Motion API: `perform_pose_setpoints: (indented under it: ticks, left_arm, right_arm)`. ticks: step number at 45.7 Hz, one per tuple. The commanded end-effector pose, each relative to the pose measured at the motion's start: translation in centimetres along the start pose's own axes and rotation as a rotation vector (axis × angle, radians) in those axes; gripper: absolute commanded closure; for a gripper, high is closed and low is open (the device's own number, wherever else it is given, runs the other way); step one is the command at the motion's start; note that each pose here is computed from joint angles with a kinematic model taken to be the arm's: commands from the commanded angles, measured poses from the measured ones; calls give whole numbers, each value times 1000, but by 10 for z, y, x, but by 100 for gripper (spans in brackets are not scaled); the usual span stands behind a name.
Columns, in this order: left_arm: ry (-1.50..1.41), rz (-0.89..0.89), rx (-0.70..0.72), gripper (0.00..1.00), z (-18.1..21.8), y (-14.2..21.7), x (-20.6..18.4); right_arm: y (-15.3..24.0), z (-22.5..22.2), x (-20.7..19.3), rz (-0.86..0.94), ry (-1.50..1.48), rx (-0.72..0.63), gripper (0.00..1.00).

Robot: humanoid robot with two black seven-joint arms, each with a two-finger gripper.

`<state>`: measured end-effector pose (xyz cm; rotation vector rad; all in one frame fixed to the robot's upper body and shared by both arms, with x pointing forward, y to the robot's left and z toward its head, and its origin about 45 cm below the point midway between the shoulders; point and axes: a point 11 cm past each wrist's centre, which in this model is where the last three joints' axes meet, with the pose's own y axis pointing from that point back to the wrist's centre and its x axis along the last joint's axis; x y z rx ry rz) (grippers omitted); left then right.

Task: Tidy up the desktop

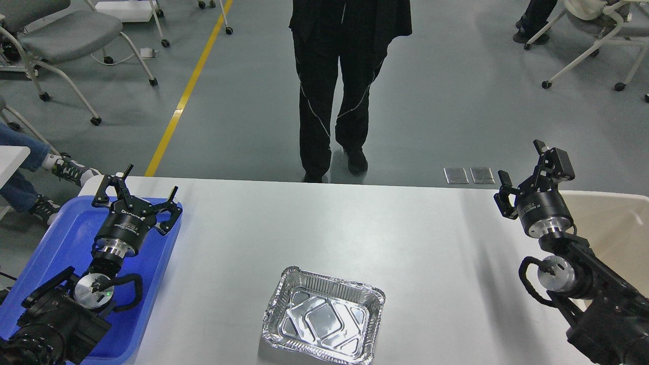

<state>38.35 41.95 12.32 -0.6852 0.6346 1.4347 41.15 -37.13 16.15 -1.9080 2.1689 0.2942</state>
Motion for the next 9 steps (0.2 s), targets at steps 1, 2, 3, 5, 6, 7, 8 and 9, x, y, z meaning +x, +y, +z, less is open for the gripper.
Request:
perform_pose_setpoints:
  ticks: [1, 2, 3, 5, 6, 7, 8, 9]
  left_arm:
    - [0, 0, 0, 0, 0, 0, 0]
    - [0, 0, 0, 0, 0, 0, 0]
    - [0, 0, 0, 0, 0, 0, 0]
    - [0, 0, 0, 0, 0, 0, 0]
    - [0, 0, 0, 0, 0, 0, 0]
    - [0, 0, 0, 0, 0, 0, 0]
    - [0, 0, 0, 0, 0, 0, 0]
    - [0, 0, 0, 0, 0, 0, 0]
  right_arm:
    - [7, 13, -3, 2, -19, -15, 0]
    - [7, 13, -3, 2, -19, -15, 0]
    - [7, 13, -3, 2, -19, -15, 0]
    - [7, 13, -4, 1, -19, -14, 0]
    - [7, 13, -4, 1, -19, -14, 0]
    - [7, 13, -3, 2, -19, -15, 0]
    - [7, 13, -3, 2, -19, -15, 0]
    - [7, 13, -3, 2, -19, -15, 0]
